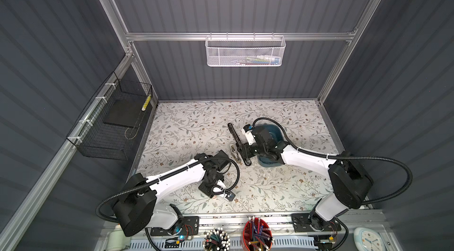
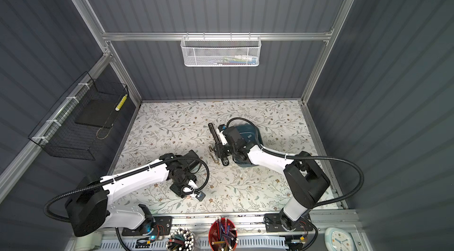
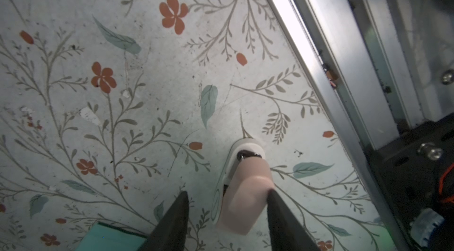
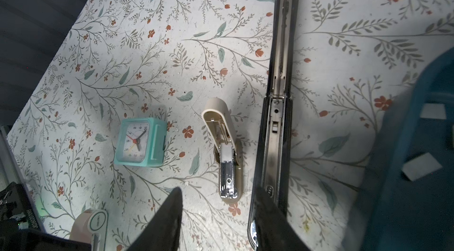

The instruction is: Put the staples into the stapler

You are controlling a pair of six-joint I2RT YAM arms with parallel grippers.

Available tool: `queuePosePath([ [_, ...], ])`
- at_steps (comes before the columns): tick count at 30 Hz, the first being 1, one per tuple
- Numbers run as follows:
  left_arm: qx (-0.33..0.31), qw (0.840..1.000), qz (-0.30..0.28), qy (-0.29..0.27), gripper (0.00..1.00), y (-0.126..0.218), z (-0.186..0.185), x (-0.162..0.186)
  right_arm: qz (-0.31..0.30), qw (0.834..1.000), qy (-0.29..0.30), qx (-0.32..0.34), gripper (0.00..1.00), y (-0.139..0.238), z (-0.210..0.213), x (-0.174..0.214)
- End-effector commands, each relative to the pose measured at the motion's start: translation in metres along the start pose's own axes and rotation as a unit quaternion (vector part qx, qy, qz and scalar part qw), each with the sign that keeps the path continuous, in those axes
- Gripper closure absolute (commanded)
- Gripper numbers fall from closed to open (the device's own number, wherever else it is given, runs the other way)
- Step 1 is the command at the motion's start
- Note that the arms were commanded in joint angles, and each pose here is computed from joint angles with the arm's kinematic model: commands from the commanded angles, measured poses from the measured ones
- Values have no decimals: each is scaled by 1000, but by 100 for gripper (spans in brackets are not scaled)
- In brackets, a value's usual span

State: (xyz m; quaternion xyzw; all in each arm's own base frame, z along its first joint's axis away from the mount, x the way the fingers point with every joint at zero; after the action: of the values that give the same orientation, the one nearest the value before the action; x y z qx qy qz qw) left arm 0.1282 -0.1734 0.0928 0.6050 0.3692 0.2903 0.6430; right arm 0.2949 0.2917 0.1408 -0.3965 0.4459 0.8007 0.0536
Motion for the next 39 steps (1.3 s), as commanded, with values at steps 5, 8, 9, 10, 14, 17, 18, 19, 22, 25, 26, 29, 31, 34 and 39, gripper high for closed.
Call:
queuePosePath([
  [5,-1,1000,17,-13,37,4,-13,6,11,1000,-9,-7,51,-6,-2,7],
  [8,-5,1000,12,-13,38,4,-12,5,11,1000,-11,-10,51,-7,-1,6],
  [9,-5,1000,10,-13,39,3,-12,4,12,1000,-10,-12,51,-7,0,6],
  [10,-3,1000,7,-13,40,3,-11,3,12,1000,-12,-11,51,-8,-1,6],
  [14,1,1000,4,-18,46,-1,-8,0,12,1000,-12,-10,51,-7,-1,6],
  [17,6,1000,8,-21,46,-5,-6,-1,11,1000,-11,-9,51,-6,-1,6],
  [18,8,1000,9,-22,47,-6,-5,-2,11,1000,-11,-9,51,-6,-1,7],
  [19,9,1000,10,-22,49,-7,-5,-2,12,1000,-11,-10,51,-6,-1,7],
  [22,15,1000,13,-21,57,-9,-3,-3,11,1000,-11,-10,51,-6,-2,7],
  [25,22,1000,12,-19,63,-10,-3,-4,12,1000,-12,-12,51,-7,-1,8],
  [26,23,999,12,-20,65,-10,-4,-5,10,1000,-12,-13,51,-6,-2,8],
  [29,21,999,16,-19,73,-11,-3,-4,9,1000,-14,-13,51,-6,-2,8],
  [31,15,1000,14,-15,83,-10,-2,-4,7,1000,-16,-14,52,-5,-3,8],
  [34,-20,1000,-1,6,96,0,10,-10,-8,1000,-25,-3,53,1,-8,6],
  [39,-135,980,-43,141,100,46,66,-11,-62,997,-33,28,51,27,-17,1],
])
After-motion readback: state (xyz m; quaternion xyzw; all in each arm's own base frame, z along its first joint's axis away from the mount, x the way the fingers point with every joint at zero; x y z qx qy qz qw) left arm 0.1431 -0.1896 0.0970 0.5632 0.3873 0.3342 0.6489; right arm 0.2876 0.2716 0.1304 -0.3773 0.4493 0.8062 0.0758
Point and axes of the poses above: each gripper's point midway between its finger pads, its own y axis back along the fingers, its own z axis along the line the jaws close on, x = y × z, the point moved 4 cm from there along y, back along the fingers, and after that the axes turned 5 degrees about y, right-handed, at the moved point
